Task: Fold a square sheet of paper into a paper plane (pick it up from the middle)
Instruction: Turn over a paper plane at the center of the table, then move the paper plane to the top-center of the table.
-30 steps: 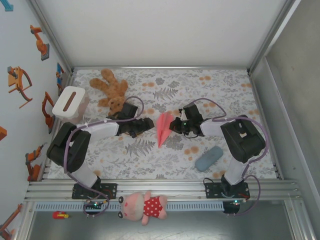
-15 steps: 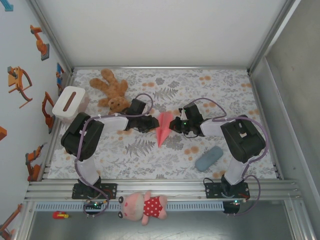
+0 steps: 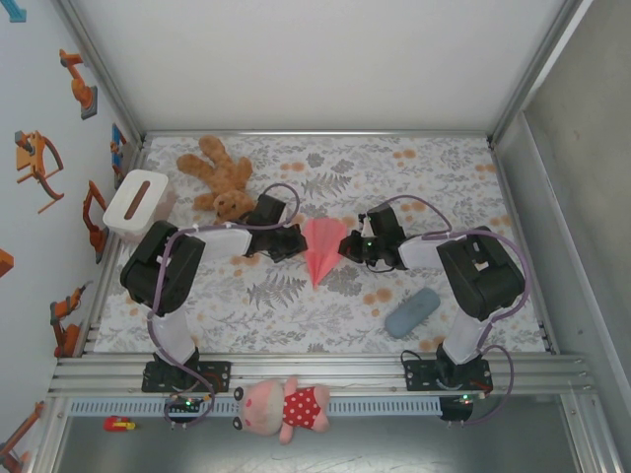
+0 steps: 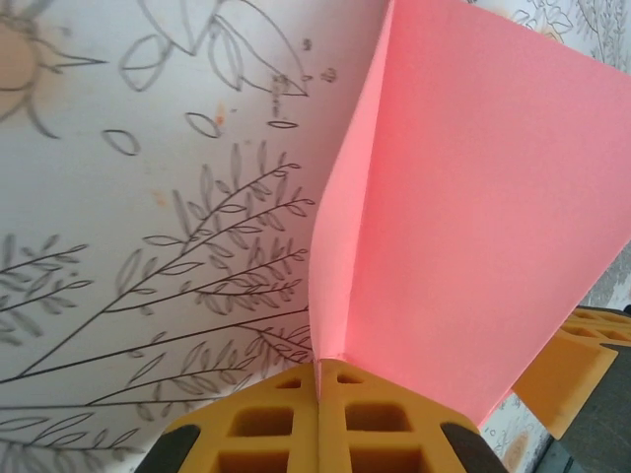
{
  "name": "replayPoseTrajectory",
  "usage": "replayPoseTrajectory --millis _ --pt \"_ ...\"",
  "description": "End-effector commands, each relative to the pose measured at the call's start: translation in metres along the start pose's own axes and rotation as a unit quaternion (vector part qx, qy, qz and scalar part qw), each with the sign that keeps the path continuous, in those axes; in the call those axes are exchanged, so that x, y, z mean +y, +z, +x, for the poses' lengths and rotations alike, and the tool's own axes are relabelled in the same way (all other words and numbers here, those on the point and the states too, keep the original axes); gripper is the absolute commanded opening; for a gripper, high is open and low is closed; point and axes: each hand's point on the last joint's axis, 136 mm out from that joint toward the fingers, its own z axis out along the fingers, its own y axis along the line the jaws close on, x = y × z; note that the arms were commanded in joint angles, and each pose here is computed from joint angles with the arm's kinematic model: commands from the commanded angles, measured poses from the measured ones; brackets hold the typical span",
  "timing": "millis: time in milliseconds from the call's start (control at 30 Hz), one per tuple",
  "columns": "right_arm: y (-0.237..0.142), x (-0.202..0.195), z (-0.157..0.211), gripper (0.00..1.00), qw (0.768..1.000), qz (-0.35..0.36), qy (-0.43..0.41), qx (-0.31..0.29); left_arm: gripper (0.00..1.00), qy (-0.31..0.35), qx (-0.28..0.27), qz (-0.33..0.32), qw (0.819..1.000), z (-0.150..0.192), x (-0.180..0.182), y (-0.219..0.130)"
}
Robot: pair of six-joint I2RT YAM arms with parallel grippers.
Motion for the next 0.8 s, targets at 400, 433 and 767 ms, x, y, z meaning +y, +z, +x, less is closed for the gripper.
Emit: replayPoseTrajectory --millis 400,433,767 --pt "-0.001 0.007 -0.003 0.00 1.000 -0.021 0.005 0.000 0.28 0.010 -0.027 -0.029 0.999 -0.003 0.000 -0.026" --pt "0.000 0.007 -0.003 0.00 1.000 -0.021 0.004 0.001 0.31 0.022 -0.031 -0.030 0.999 -0.003 -0.004 -0.030" --pt "0.001 0.008 -0.003 0.00 1.000 -0.022 0.005 0.003 0.40 0.097 -0.028 -0.025 0.995 0.021 -0.036 -0.034"
